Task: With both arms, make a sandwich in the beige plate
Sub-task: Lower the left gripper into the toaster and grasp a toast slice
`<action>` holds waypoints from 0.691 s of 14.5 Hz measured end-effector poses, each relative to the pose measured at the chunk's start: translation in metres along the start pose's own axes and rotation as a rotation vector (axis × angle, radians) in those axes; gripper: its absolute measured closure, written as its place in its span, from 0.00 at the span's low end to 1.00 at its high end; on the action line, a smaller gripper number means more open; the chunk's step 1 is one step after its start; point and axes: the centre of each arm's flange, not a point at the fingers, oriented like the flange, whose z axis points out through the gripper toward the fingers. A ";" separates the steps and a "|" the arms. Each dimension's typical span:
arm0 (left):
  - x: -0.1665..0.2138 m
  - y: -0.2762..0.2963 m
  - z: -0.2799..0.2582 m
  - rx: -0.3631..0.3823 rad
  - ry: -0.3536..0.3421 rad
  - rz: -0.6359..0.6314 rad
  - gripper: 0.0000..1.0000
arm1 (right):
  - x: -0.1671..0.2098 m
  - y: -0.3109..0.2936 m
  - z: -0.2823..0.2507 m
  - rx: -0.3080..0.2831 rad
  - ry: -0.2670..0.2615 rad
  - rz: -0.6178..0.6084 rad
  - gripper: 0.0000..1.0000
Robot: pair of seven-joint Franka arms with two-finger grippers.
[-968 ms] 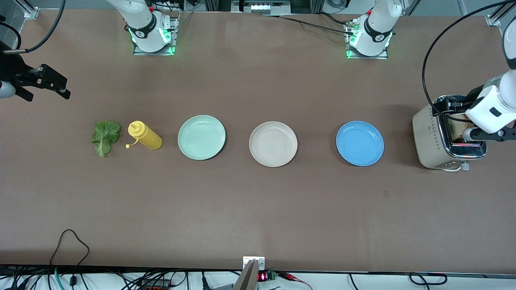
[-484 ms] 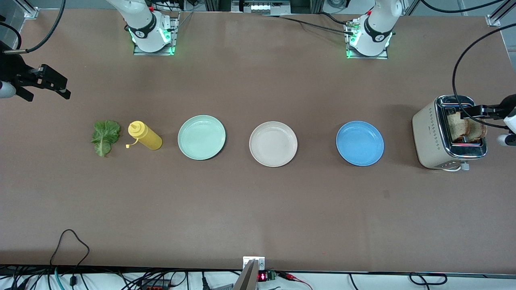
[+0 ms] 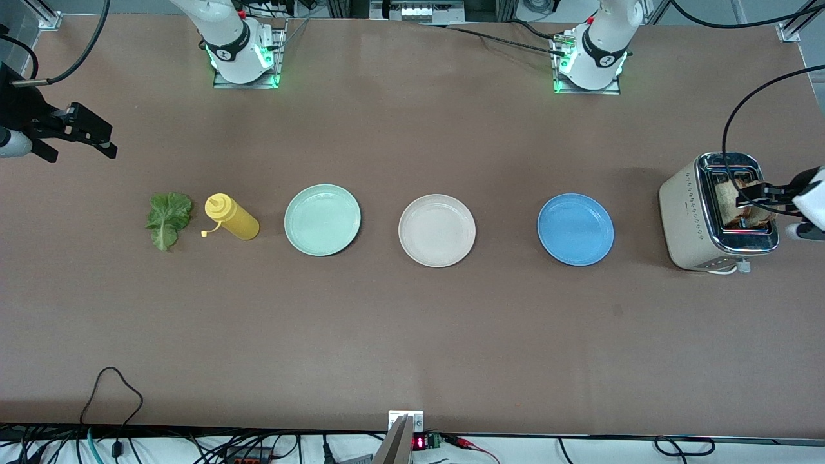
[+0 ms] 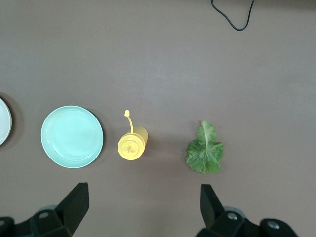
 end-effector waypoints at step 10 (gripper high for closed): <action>-0.032 -0.001 0.062 0.002 0.024 0.028 0.19 | -0.003 0.001 -0.007 -0.001 0.013 0.002 0.00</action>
